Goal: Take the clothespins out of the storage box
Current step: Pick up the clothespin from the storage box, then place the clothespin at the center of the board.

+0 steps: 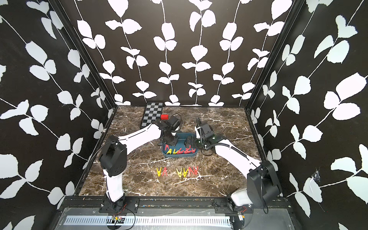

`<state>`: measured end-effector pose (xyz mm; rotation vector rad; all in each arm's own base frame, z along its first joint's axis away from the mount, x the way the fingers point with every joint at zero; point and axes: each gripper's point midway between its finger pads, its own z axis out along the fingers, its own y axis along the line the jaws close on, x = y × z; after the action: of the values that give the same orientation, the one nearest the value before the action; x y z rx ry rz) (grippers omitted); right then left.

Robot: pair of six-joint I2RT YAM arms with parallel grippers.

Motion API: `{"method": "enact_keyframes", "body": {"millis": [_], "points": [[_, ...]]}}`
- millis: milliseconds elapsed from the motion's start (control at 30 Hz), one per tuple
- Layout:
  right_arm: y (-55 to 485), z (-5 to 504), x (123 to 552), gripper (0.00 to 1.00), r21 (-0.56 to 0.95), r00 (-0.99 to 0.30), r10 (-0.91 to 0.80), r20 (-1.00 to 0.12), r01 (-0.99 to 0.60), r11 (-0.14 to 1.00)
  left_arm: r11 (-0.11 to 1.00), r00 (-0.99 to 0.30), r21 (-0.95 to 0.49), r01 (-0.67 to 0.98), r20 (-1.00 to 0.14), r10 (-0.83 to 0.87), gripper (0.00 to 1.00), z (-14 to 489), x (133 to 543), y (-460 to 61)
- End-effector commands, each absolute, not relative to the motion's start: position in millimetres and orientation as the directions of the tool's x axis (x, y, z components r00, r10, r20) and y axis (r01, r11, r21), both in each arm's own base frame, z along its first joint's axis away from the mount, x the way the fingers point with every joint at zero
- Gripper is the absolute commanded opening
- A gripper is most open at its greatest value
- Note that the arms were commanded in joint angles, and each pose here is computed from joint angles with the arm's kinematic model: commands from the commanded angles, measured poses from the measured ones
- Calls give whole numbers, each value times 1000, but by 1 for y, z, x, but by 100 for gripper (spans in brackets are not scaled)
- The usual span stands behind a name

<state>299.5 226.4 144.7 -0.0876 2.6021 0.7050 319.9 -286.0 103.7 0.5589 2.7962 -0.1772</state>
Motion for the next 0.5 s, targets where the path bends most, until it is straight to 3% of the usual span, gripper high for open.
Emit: {"method": "enact_keyframes", "body": {"millis": [0, 467], "points": [[229, 157, 294, 99, 498, -888, 44, -457, -215, 840, 951, -934, -147, 272, -278, 224, 3, 114, 298, -281], [220, 156, 256, 99, 553, -893, 56, -446, -226, 802, 938, -972, -342, 62, -233, -20, 3, 101, 211, -287]]}}
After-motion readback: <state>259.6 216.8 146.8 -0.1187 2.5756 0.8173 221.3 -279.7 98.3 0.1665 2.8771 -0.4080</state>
